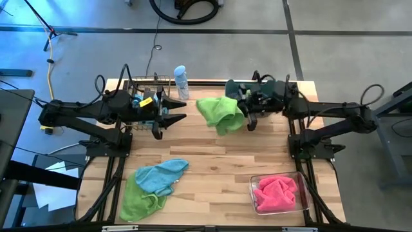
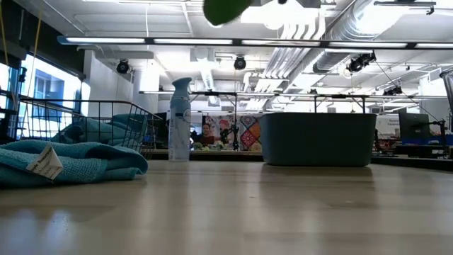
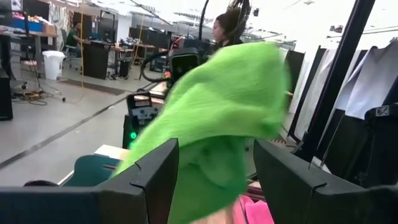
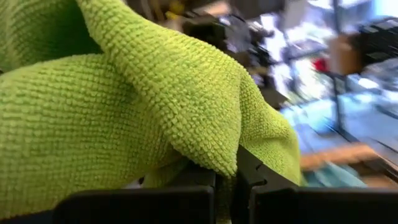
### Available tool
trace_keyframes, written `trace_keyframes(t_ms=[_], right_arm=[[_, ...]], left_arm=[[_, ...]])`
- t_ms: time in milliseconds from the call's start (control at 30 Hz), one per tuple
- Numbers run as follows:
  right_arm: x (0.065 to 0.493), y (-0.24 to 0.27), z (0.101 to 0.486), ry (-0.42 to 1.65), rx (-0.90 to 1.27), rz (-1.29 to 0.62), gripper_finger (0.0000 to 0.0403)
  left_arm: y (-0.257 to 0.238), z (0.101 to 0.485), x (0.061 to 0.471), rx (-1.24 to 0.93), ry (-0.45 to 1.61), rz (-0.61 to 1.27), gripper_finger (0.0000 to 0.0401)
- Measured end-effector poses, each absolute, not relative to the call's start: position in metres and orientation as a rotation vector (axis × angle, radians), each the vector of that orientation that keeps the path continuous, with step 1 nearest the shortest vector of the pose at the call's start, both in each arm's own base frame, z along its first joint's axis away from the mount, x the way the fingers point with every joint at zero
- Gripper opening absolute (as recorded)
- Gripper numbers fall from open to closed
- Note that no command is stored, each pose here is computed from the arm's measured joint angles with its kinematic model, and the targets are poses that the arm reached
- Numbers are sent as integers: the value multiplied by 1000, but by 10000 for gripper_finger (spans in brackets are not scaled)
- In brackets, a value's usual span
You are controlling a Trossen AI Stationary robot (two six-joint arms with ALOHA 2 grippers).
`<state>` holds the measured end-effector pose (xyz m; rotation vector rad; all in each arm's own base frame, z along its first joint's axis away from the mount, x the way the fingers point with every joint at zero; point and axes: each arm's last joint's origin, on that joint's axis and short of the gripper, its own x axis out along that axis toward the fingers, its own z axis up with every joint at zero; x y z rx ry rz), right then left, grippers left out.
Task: Sort microfiber towel by color & place in baskets
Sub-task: Put the top green towel into the blue bin
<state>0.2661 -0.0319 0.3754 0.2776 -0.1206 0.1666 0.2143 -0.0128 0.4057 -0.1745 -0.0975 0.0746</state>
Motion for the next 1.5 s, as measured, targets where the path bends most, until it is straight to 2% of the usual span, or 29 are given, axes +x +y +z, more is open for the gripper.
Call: trace_keyframes(t_ms=[400, 767, 867, 1000, 1100, 1333, 1500], right_arm=[[184, -44, 376, 167, 272, -159, 0], [128, -35, 374, 263, 263, -365, 0], [125, -37, 374, 251, 267, -442, 0], [129, -48, 381, 149, 250, -661, 0], [137, -63, 386, 162, 241, -752, 0], [166, -123, 387, 342, 315, -990, 0], [182, -176, 366, 521, 480, -1048, 0]], left_arm=[[-12, 404, 214, -173, -76, 101, 195], [-11, 404, 214, -172, -78, 115, 195], [-9, 404, 214, -172, -79, 123, 195], [-7, 404, 214, -172, -82, 151, 195], [-6, 404, 214, -172, -82, 156, 195], [-6, 405, 214, -173, -92, 155, 195], [-6, 405, 214, -173, -92, 154, 195]])
